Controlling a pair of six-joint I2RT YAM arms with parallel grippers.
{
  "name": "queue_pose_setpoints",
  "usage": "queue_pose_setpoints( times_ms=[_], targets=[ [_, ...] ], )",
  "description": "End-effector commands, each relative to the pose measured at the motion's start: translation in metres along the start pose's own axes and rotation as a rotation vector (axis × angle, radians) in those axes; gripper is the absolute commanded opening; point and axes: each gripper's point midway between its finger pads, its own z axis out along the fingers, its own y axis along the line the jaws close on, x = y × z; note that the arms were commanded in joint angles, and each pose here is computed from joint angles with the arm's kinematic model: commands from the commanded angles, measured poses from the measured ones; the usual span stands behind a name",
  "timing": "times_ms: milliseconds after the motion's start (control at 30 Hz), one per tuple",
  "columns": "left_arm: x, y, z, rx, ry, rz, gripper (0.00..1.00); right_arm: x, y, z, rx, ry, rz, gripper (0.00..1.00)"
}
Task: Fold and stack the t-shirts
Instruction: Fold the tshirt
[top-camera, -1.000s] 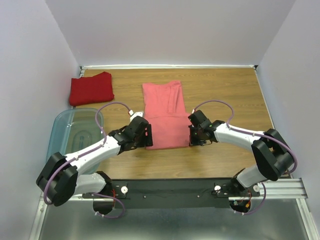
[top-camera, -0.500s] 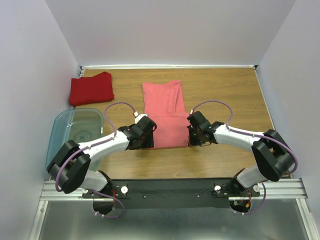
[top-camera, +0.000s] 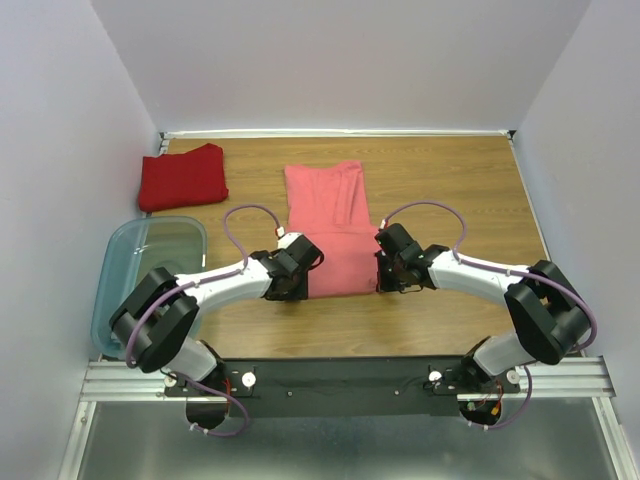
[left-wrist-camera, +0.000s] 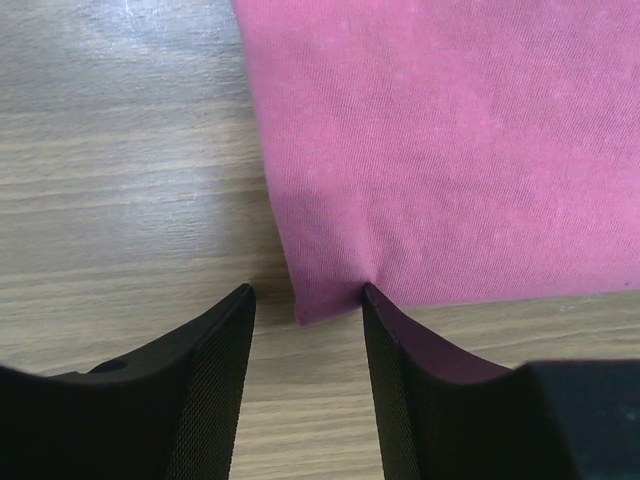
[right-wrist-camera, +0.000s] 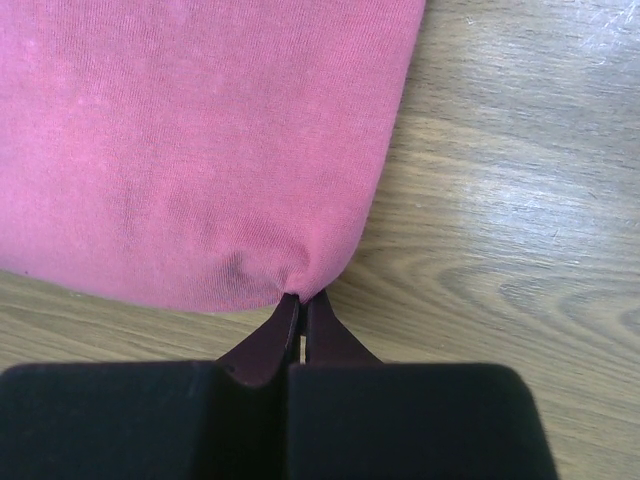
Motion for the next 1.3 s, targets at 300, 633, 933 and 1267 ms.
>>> queue_pose_setpoints(
  times_ms=[300, 633, 933, 1267],
  targets=[
    [0.018, 0.004, 0.011, -0.062, 0.045, 0.020, 0.07, 0.045, -0.025, 0.005, 0.075, 0.124, -0.041, 0.00],
    [0.070, -0.026, -0.047, 0.053, 0.108, 0.098, 0.00, 0.119, 0.012, -0.060, -0.039, 0.316, -0.072, 0.00],
    [0.134, -0.043, -0.105, 0.204, 0.205, 0.056, 0.00, 0.152, 0.030, -0.126, -0.061, 0.317, -0.048, 0.01],
    [0.024, -0.061, -0.136, 0.354, -0.074, -0.041, 0.00, 0.038, 0.021, -0.170, 0.135, -0.016, -0.112, 0.00]
  ],
)
